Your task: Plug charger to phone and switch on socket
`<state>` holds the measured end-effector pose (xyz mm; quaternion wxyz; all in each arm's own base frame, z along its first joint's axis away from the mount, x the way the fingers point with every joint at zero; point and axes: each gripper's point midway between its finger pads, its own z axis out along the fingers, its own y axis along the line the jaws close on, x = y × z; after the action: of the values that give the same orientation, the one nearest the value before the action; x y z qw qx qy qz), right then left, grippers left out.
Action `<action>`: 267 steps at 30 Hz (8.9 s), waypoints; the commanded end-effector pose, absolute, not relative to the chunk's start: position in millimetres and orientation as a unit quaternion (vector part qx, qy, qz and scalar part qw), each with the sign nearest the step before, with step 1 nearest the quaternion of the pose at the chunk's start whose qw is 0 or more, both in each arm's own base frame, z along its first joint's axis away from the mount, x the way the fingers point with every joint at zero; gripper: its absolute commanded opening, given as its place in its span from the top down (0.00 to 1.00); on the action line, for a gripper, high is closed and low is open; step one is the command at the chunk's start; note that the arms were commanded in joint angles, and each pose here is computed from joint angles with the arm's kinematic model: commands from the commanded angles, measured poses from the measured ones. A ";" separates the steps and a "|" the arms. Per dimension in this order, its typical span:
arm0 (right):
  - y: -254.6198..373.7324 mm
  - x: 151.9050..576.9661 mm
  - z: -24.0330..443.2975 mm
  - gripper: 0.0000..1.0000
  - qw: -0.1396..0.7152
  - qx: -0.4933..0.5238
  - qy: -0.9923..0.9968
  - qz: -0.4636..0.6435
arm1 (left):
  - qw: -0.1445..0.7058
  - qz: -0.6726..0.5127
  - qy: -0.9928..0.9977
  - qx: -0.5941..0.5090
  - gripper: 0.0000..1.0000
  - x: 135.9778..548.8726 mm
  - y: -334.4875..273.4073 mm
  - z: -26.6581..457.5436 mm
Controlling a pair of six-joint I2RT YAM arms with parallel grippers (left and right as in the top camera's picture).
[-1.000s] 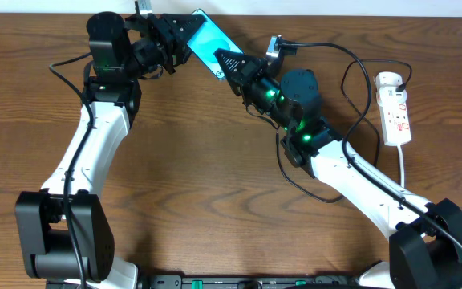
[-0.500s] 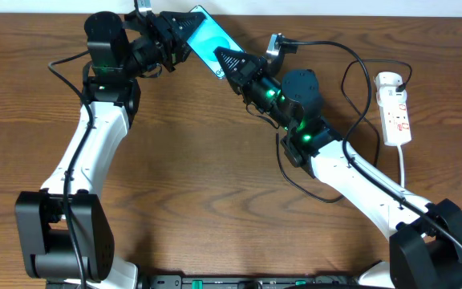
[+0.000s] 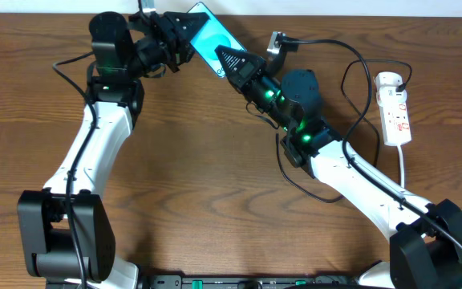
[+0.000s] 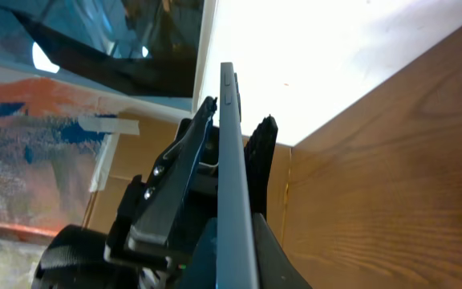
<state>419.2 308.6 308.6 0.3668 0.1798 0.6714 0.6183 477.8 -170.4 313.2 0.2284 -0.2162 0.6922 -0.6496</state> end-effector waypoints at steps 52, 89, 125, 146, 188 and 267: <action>308.0 421.5 315.3 0.99 0.373 0.187 0.665 0.619 | 0.260 -0.687 0.667 -0.124 0.93 462.1 -188.0 353.3; 305.6 423.8 315.4 0.99 0.392 0.180 0.667 0.608 | 0.289 -0.696 0.652 -0.088 0.93 457.5 -188.5 370.3; 305.1 424.3 313.9 0.70 0.396 0.177 0.670 0.602 | 0.289 -0.696 0.652 -0.088 0.92 457.6 -188.6 370.1; 304.1 425.3 307.1 0.46 0.403 0.169 0.682 0.586 | 0.295 -0.693 0.651 -0.093 0.93 460.8 -180.5 370.0; 278.3 410.5 191.3 0.28 0.370 0.082 0.850 0.367 | 0.279 -0.598 0.737 -0.147 0.93 478.0 -115.8 284.6; 171.3 339.0 24.3 0.45 0.082 0.016 0.997 0.007 | 0.167 -0.523 0.826 -0.123 0.92 441.7 -148.7 114.1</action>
<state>335.9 167.3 27.1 0.0793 0.0288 0.9964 0.0105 442.3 -148.6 112.0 0.1638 -0.1343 0.8282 -0.5189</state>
